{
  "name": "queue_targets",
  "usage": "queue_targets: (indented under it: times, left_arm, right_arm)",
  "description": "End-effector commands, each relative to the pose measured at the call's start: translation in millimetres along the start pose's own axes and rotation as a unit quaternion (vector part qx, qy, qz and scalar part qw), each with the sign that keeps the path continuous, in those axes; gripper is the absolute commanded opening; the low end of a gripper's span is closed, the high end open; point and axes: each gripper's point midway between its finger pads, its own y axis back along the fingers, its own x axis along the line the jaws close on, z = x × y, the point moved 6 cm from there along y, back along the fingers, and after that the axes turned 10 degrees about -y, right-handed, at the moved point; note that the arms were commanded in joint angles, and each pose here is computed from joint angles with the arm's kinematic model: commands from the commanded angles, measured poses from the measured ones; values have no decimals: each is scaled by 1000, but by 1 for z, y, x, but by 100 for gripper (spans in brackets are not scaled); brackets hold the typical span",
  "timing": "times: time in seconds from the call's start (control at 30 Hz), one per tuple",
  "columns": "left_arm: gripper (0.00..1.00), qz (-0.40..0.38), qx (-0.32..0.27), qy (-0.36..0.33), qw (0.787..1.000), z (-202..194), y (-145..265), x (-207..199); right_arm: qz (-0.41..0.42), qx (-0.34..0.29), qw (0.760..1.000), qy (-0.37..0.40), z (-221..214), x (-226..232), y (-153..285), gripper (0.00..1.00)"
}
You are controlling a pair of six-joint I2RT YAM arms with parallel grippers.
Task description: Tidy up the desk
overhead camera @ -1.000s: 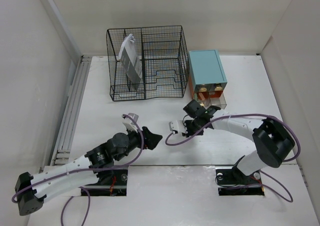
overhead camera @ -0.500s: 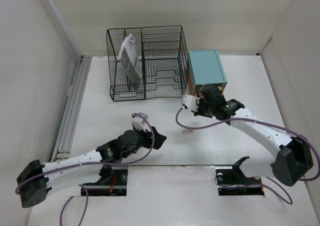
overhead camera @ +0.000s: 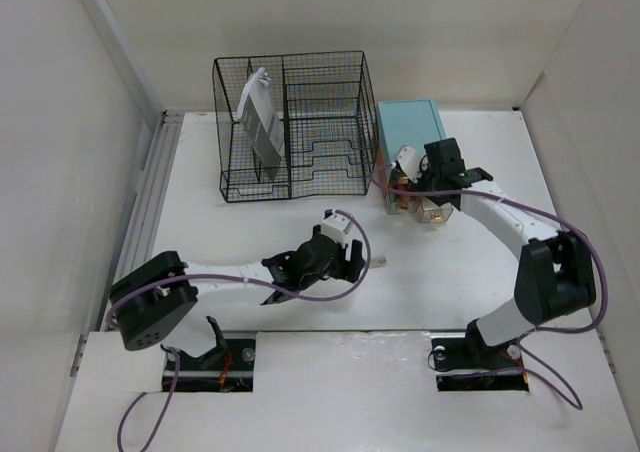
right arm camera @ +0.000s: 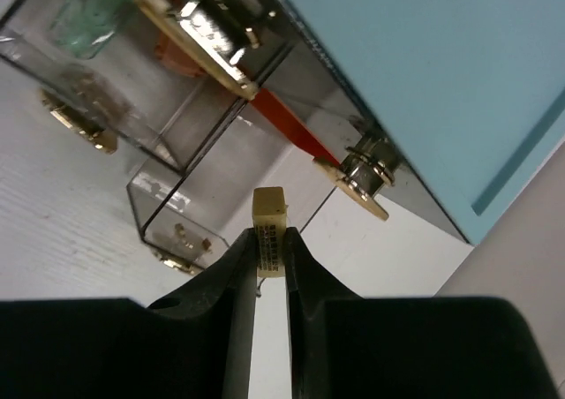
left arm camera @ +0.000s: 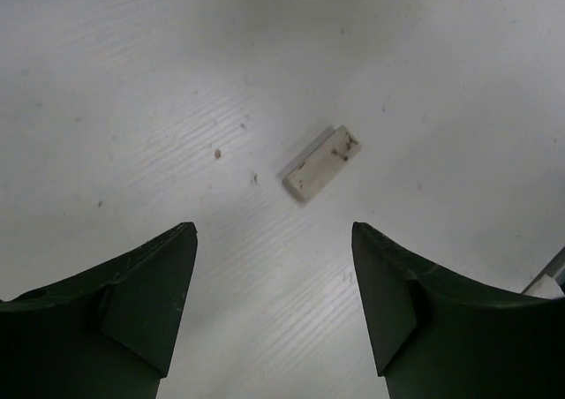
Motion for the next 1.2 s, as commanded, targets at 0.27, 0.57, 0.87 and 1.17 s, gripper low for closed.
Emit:
queue_targets:
  times: [0.27,0.57,0.87,1.17]
  left_arm:
    - [71,-56,-24,-109,992,36,-54,-35]
    - [56,-53,37,-172,983,21,-83,-44]
    - [52,-26,104,-212,971,-2,-95,-49]
    - [16,-3,133,-230,964,-11,-96,-48]
  right_arm:
    - [9,-36,998,-48,15,-19,-5,58]
    - [73,-112,987,-89,17,-34,31,58]
    - [81,-175,974,-117,13,-58,66,58]
    - [77,-209,967,-121,10,-62,87,58]
